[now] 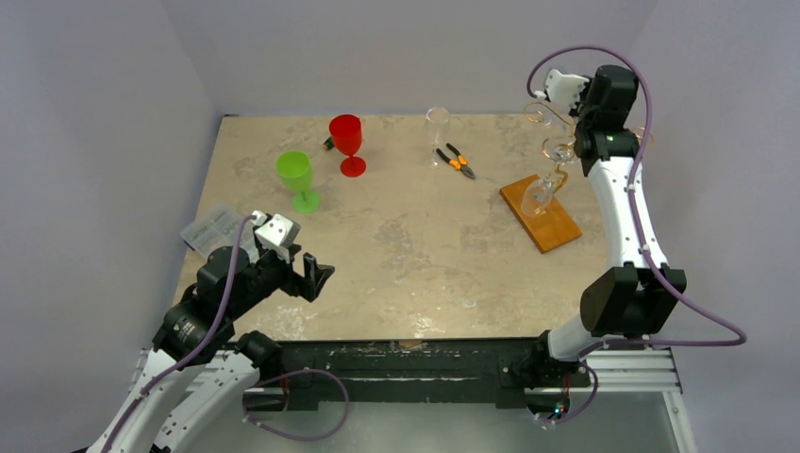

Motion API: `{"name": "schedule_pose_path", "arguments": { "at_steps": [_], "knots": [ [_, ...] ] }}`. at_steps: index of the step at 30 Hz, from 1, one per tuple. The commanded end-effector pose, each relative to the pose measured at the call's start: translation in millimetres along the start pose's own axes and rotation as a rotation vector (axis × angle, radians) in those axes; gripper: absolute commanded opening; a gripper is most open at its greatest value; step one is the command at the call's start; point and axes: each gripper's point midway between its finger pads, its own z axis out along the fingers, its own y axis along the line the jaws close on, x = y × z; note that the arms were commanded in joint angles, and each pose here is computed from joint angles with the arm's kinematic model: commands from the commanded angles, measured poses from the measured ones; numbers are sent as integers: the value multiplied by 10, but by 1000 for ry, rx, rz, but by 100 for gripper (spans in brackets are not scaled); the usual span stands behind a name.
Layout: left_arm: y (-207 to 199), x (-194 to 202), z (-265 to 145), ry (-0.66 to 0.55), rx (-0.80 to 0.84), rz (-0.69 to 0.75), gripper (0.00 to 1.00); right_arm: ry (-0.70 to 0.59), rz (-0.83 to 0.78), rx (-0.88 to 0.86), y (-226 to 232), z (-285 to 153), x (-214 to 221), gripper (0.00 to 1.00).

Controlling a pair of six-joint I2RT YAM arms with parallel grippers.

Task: Place the wine glass upside down on the wine glass rack
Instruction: Turn the wine glass upside down at the wine rack.

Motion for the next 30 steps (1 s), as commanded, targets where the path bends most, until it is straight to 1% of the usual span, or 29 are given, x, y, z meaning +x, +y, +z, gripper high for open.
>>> {"name": "schedule_pose_path", "arguments": {
  "at_steps": [1,20,30],
  "knots": [
    [-9,-90,19,-37,9,15,86,-19,39,62,-255,-201,24,0],
    [-8,-91,16,-39,8,15,86,-28,71,30,-217,-45,-63,3],
    [-8,-93,16,-39,8,15,86,-30,88,10,-180,-7,-85,7]
  ]
}}
